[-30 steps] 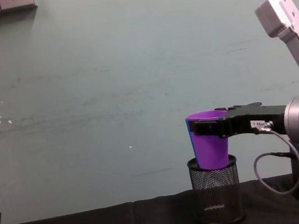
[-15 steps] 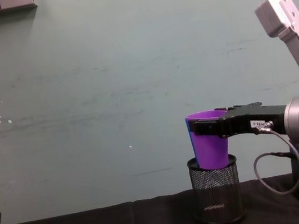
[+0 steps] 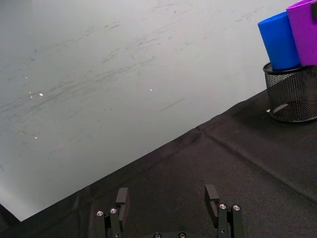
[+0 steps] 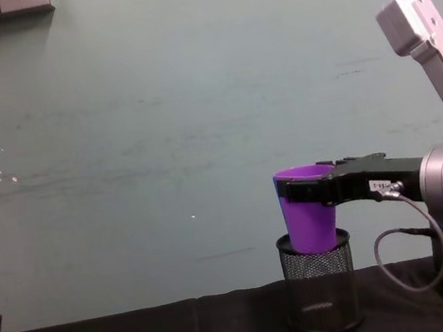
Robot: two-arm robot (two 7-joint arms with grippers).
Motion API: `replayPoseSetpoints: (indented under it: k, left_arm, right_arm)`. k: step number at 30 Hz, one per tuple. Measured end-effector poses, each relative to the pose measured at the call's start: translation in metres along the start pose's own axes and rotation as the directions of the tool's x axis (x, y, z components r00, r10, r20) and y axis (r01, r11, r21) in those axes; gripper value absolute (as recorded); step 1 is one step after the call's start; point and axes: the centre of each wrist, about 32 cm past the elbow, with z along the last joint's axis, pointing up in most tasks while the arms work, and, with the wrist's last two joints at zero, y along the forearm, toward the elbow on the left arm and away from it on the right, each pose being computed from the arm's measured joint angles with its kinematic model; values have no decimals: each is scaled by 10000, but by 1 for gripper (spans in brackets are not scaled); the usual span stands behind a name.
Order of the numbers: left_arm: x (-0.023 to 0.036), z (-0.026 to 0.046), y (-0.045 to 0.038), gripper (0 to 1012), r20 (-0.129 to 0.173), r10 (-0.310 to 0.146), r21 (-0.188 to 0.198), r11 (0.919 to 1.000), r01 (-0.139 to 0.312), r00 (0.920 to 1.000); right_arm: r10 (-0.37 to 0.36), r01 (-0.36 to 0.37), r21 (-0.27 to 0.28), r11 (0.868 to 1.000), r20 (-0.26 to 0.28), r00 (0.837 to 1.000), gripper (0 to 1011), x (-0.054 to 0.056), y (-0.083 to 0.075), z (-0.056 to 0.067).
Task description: Pick up one cup with a gripper and tap it against the other cup.
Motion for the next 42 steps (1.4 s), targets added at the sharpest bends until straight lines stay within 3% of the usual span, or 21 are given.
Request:
replayPoseSetpoints:
  k: [12,20,25,34,42]
  left_arm:
    - [0,0,0,1000,0,-1,0,10000,1,10000]
    - [0,0,0,1000,0,-1,0,10000,1,10000]
    - [0,0,0,1000,0,-1,1,10000,1,10000]
    - [0,0,0,1000,-1,0,0,10000,0,10000]
    - [0,0,0,1000,0,0,0,10000,0,10000]
  right_arm:
    - [258,-257,87,9996,-122,9996,734,-199,-212,-70]
    - [436,-435,216,9988,-16,9990,734,-333,-462,-115]
    - [475,-485,265,9985,350,9983,734,-443,-652,-177]
    - [448,-472,350,9983,649,9969,734,-596,-911,-417]
    - [123,-161,467,9988,793,9968,733,-715,-1115,-745]
